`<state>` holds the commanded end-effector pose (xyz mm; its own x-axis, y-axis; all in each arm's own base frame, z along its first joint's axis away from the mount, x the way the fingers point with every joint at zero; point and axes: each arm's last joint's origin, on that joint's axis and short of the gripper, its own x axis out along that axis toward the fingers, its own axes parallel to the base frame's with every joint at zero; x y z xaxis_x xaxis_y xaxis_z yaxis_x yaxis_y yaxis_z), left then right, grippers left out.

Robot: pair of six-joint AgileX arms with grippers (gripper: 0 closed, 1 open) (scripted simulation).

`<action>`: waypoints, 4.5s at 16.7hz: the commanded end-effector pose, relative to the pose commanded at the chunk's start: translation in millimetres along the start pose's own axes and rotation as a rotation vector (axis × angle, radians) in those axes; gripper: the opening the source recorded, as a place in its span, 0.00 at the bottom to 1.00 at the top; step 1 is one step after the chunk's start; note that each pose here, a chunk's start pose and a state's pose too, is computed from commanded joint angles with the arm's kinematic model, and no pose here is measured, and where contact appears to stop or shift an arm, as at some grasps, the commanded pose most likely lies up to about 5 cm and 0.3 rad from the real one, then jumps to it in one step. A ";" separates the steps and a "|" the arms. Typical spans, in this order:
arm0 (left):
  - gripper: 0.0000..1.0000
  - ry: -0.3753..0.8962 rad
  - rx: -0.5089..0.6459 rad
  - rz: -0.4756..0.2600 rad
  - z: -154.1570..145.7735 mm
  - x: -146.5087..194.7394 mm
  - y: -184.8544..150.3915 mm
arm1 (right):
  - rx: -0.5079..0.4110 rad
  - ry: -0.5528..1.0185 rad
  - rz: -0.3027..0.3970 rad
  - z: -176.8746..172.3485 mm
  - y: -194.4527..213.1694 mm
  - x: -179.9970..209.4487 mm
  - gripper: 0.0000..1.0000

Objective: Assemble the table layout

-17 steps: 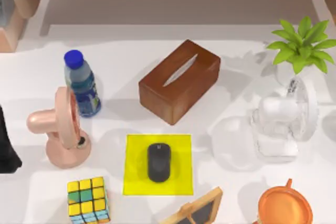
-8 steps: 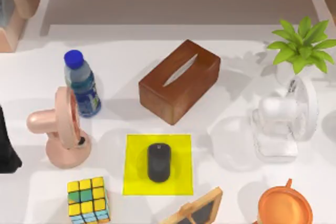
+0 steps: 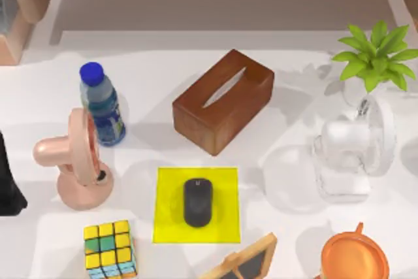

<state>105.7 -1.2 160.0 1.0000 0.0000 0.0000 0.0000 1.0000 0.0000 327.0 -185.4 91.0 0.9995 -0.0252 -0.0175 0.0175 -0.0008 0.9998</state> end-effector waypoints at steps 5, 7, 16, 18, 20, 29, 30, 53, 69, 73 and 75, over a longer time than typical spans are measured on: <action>1.00 0.000 0.000 0.000 0.0 0.0 0.0 | 0.000 0.005 -0.003 -2.6 0.7 42.3 0.00; 1.00 0.000 0.000 0.000 0.0 0.0 0.0 | -0.001 0.006 -0.005 -3.4 0.6 44.6 0.00; 1.00 0.000 0.000 0.000 0.0 0.0 0.0 | -0.009 -0.001 0.015 2.4 6.2 87.3 0.00; 1.00 0.000 0.000 0.000 0.0 0.0 0.0 | -0.004 0.004 0.004 0.1 4.7 101.1 0.00; 1.00 0.000 0.000 0.000 0.0 0.0 0.0 | -0.001 0.000 -0.007 -2.1 1.3 105.7 0.00; 1.00 0.000 0.000 0.000 0.0 0.0 0.0 | -0.001 0.000 -0.007 -2.1 1.3 105.7 0.45; 1.00 0.000 0.000 0.000 0.0 0.0 0.0 | -0.001 0.000 -0.007 -2.1 1.3 105.7 0.53; 1.00 0.000 0.000 0.000 0.0 0.0 0.0 | -0.246 0.022 0.031 -40.2 68.1 89.6 1.00; 1.00 0.000 0.000 0.000 0.0 0.0 0.0 | -1.193 0.050 0.084 -168.6 145.3 -182.2 1.00; 1.00 0.000 0.000 0.000 0.0 0.0 0.0 | -1.393 0.108 0.018 -177.8 83.6 -215.0 1.00; 1.00 0.000 0.000 0.000 0.0 0.0 0.0 | -1.478 0.088 0.012 -178.9 68.3 -221.4 1.00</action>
<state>105.7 -1.2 160.0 1.0000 0.0000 0.0000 0.0000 1.0000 0.0000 111.4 -1.1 163.2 0.9971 0.0414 -0.0638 -0.0353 0.9949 0.0943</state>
